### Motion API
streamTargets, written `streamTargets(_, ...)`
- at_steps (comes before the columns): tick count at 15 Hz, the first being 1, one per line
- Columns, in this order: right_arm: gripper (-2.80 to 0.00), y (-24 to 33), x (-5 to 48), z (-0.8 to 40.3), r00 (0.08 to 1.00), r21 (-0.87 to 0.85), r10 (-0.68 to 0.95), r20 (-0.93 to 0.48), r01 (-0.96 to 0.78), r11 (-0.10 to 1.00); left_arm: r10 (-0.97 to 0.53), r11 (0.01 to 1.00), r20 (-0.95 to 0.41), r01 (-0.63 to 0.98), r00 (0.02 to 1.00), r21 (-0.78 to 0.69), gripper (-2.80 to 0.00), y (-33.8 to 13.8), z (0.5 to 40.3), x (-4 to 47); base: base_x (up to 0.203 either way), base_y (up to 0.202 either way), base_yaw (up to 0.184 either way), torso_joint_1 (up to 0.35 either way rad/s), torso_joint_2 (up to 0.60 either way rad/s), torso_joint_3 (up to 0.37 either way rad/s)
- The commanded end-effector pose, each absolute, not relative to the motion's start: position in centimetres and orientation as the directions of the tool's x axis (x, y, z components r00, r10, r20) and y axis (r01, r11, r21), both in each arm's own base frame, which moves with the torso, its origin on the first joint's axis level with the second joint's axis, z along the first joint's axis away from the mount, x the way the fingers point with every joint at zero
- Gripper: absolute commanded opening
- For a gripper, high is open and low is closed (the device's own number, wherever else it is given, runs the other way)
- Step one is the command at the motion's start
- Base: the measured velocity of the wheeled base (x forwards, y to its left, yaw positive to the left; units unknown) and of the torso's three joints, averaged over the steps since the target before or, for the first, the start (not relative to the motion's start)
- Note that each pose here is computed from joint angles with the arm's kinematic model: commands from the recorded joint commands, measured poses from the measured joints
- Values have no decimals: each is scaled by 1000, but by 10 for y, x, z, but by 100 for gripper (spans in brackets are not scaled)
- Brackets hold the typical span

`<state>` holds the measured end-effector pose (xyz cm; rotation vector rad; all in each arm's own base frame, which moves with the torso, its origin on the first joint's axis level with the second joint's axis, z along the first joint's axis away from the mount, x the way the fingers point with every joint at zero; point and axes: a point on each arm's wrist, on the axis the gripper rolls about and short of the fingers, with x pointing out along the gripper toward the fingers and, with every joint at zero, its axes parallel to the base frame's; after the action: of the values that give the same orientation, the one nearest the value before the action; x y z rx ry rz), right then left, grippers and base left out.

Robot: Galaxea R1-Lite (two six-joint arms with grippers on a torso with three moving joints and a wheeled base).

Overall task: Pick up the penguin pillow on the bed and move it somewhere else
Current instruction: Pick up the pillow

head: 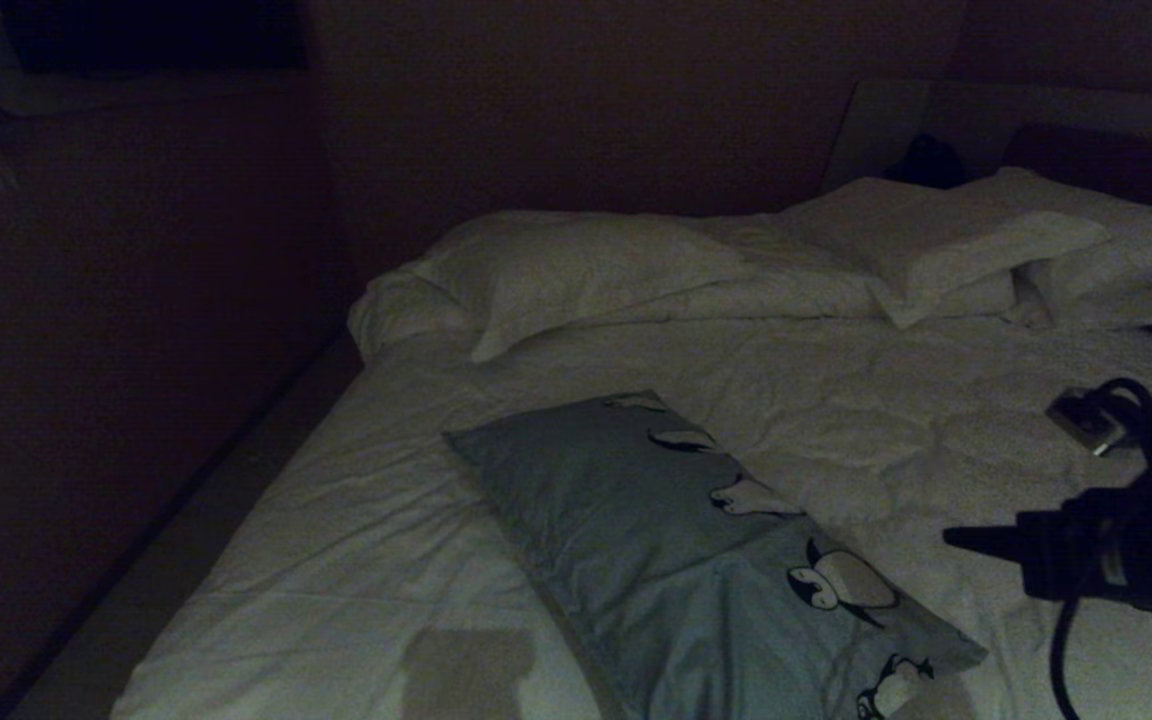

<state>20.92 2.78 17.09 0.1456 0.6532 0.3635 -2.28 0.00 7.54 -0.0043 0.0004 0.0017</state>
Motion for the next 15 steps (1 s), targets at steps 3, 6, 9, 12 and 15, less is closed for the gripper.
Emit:
streamTargets(3, -280, 66, 275, 164, 729, 314, 500, -467, -392, 865, 2, 1000, 0, -2, 1000, -5, -280, 0, 75, -23, 0, 0, 0, 0, 0, 0)
streamTargets(6, 0, 85, 280, 160, 692, 259, 541, -479, -477, 840, 2, 1000, -1, -2, 1000, -5, -280, 0, 75, -23, 0, 0, 0, 0, 0, 0)
streamTargets(9, 0, 100, 276, 157, 662, 170, 566, -492, -564, 808, 2, 1000, 0, -2, 1000, -5, -280, 0, 75, -23, 0, 0, 0, 0, 0, 0)
streamTargets(12, 0, 100, 272, 144, 628, 104, 542, -557, -596, 797, 2, 1000, 0, -2, 1000, -5, -280, 0, 75, -23, 0, 0, 0, 0, 0, 0)
streamTargets(15, 0, 99, 272, 121, 596, 10, 497, -631, -635, 773, 2, 1000, 0, -2, 1000, -5, -280, 0, 75, -23, 0, 0, 0, 0, 0, 0)
